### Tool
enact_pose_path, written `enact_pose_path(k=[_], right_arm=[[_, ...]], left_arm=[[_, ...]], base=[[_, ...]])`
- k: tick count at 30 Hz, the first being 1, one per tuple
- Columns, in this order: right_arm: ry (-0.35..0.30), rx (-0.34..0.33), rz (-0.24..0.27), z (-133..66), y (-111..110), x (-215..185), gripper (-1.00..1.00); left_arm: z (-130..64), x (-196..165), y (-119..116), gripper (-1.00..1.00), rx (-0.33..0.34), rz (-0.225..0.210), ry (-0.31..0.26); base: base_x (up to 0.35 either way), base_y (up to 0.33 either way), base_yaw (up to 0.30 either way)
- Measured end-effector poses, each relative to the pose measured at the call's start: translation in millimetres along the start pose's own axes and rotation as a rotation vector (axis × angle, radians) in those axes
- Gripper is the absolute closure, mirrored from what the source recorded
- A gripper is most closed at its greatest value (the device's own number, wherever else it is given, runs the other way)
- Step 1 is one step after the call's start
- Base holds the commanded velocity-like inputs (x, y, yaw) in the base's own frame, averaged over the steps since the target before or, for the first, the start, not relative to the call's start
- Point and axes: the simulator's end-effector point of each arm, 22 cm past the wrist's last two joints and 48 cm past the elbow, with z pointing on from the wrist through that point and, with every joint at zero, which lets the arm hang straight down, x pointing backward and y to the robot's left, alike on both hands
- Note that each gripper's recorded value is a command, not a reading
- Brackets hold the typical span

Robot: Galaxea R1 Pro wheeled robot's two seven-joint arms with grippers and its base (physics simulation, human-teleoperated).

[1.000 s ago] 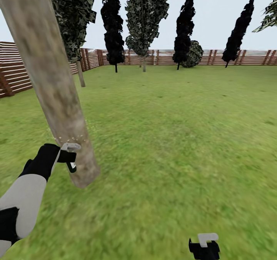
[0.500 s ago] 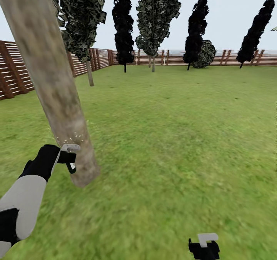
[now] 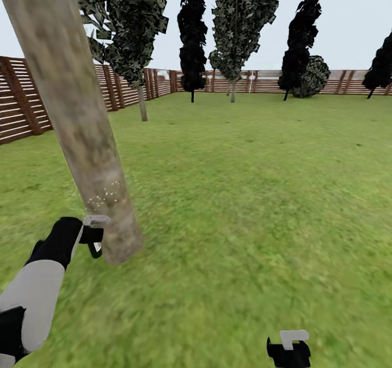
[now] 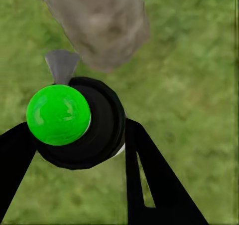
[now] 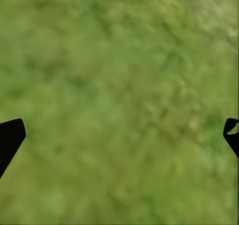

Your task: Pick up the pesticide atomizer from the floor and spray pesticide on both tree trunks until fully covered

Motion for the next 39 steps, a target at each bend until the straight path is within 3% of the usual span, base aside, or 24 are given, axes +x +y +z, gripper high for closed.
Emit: enact_pose_path(k=[4, 7, 9, 12, 19, 33, 39], right_arm=[[0.0, 0.0, -0.002, 0.1, -1, 0, -1.0], [0.0, 0.001, -0.002, 0.2, -1, 0, -1.0], [0.001, 0.001, -0.001, 0.5, -1, 0, -1.0], [0.0, 0.0, -0.001, 0.3, 0, 0, -1.0], [0.001, -0.001, 0.0, -0.2, 0, 0, -1.0], [0.001, -0.001, 0.0, 0.0, 0, 1, -1.0], [0.001, -0.001, 0.0, -0.1, 0, 0, -1.0]], left_arm=[[2.1, 2, -18, 1.0, 0.02, 0.004, 0.002], [2.2, 5, -7, 1.0, 0.003, 0.002, 0.007], [6.4, 26, 24, 1.0, -0.029, -0.046, 0.029], [9.2, 39, 30, 1.0, -0.029, -0.066, 0.043], [8.1, 33, 36, 1.0, -0.069, -0.06, 0.015], [8.5, 32, 33, 1.0, -0.07, -0.049, 0.012], [7.9, 31, 34, 1.0, -0.071, -0.052, 0.011]], base=[[0.169, -0.239, 0.008], [0.124, -0.248, 0.0], [-0.095, -0.272, 0.024], [-0.117, -0.273, 0.208], [0.099, -0.243, 0.221], [0.066, -0.254, 0.005], [0.151, -0.254, 0.184]])
